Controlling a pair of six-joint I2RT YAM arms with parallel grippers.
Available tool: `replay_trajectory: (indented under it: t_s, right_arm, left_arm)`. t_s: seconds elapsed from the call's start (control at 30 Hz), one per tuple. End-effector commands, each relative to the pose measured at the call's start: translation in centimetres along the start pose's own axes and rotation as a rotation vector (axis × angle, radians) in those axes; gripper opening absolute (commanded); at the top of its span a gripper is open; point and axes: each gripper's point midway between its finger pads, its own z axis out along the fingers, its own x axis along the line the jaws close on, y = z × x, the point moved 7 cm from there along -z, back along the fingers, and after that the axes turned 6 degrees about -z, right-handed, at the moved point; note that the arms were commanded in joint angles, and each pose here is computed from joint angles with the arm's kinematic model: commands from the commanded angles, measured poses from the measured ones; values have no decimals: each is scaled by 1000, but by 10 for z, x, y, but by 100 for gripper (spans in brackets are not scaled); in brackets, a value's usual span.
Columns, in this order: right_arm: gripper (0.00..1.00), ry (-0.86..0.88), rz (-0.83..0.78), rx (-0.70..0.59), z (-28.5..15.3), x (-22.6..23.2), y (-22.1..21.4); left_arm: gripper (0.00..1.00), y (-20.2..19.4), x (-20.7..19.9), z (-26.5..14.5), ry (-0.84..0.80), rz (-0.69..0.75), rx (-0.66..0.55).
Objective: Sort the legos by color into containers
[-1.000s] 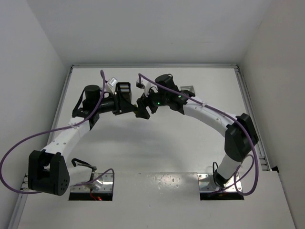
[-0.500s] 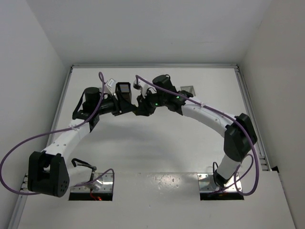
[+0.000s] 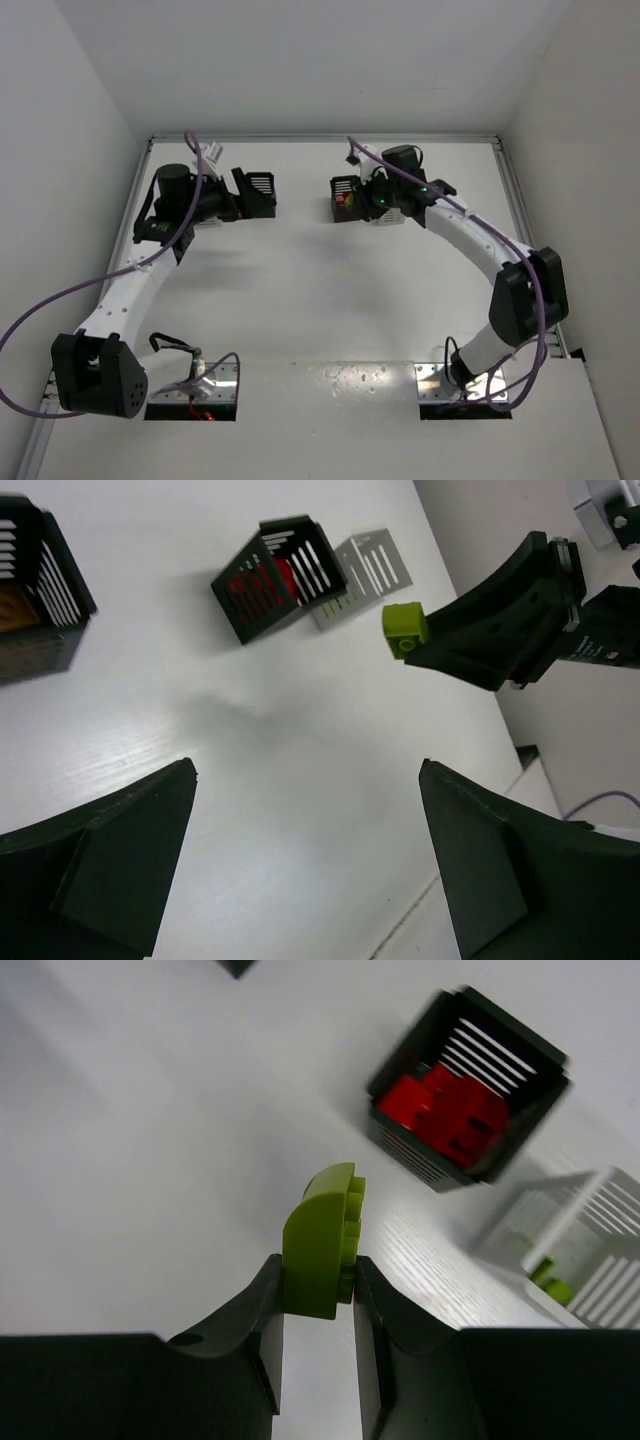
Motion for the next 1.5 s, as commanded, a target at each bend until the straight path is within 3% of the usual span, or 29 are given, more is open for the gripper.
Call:
replay_trajectory:
  t_s: [0.0, 0.33, 0.63, 0.77, 0.83, 0.9, 1.0, 1.1, 1.27, 1.47]
  right_arm:
    - [0, -91, 9, 15, -18, -31, 1]
    - [0, -231, 117, 40, -27, -104, -17]
    - [1, -271, 163, 47, -19, -143, -18]
    - [9, -258, 181, 70, -15, -148, -22]
    - [17, -263, 176, 83, -13, -149, -25]
    - [35, -263, 176, 83, -13, -149, -25]
    - [43, -256, 174, 99, -10, -149, -29]
    - [50, -260, 177, 111, -11, -149, -31]
    - [51, -286, 141, 54, -30, -145, -16]
    - [55, -359, 78, -28, -67, -134, 0]
  left_arm:
    - [100, 23, -11, -12, 41, 128, -77]
    - [100, 36, -5, -16, 134, 279, -57]
    - [100, 37, -4, -15, 159, 282, -67]
    - [100, 36, -2, -15, 180, 266, -69]
    - [100, 37, -1, -15, 191, 266, -75]
    - [100, 35, 4, -13, 212, 255, -64]
    - [100, 38, 5, -13, 238, 258, -60]
    - [100, 40, 7, -13, 250, 263, -56]
    - [100, 43, 8, -16, 285, 268, -82]
    - [100, 45, 10, -20, 341, 389, -34]
